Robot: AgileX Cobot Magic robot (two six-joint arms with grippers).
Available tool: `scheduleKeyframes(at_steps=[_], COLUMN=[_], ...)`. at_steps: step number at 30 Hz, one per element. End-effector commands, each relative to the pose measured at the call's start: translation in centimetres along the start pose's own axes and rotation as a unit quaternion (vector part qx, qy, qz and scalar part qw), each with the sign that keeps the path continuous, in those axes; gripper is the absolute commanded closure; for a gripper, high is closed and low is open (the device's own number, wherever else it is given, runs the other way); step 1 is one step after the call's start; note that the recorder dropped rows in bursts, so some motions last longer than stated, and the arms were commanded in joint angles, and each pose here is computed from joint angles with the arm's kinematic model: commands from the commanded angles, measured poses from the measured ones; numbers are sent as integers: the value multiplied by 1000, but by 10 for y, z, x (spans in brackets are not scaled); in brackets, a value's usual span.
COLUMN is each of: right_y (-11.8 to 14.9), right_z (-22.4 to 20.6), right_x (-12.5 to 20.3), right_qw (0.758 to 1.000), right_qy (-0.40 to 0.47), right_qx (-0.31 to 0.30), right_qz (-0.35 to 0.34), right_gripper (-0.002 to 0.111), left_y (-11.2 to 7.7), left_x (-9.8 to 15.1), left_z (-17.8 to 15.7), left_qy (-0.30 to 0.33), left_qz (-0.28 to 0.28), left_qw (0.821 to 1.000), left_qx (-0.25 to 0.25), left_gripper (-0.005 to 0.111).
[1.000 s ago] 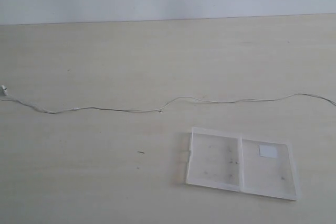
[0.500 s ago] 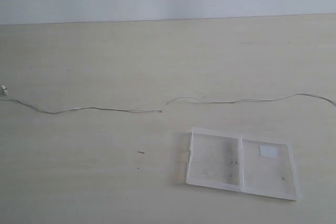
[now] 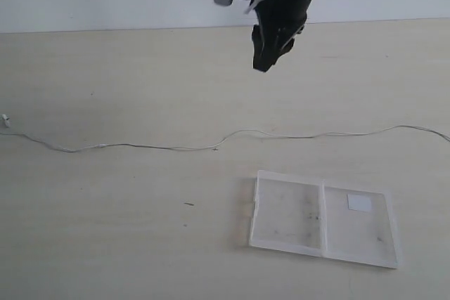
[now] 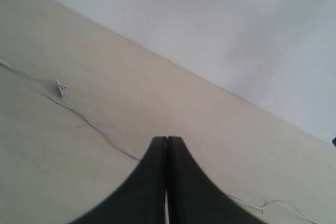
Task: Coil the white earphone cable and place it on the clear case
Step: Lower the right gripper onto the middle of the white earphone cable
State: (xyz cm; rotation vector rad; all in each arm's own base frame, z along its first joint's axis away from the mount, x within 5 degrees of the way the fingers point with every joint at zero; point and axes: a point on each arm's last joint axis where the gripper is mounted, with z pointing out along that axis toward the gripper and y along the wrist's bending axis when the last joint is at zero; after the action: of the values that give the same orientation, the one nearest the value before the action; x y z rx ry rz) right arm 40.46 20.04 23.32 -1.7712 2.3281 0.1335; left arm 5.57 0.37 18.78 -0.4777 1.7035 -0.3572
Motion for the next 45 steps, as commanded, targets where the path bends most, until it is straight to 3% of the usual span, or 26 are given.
scheduleKeyframes(at_steps=[1, 4, 9, 16, 24, 33, 45], right_y=[1, 4, 14, 20, 23, 44, 40], right_z=[24, 36, 64, 76, 78, 101, 122], right_x=[-3, -6, 1, 8, 2, -22, -16], right_qw=[1000, 999, 995, 987, 987, 984, 984], right_qy=[24, 18, 37, 47, 25, 27, 60], right_qx=[-13, -33, -76, -100, -100, -87, -73], right_qz=[-15, -12, -58, -116, -120, -150, -151], right_gripper=[60, 60, 52, 52, 52, 52, 57], left_y=[-1, -1, -1, -1, -1, -1, -1], left_x=[-1, -1, -1, -1, -1, -1, -1], left_z=[-1, -1, -1, -1, -1, -1, -1], left_qy=[-4, -4, -4, -4, -4, -4, -4], left_qz=[0, 0, 0, 0, 0, 0, 0], left_qw=[1000, 1000, 1000, 1000, 1000, 1000, 1000], left_qx=[3, 3, 3, 3, 3, 3, 3], left_gripper=[107, 107, 107, 107, 107, 107, 107])
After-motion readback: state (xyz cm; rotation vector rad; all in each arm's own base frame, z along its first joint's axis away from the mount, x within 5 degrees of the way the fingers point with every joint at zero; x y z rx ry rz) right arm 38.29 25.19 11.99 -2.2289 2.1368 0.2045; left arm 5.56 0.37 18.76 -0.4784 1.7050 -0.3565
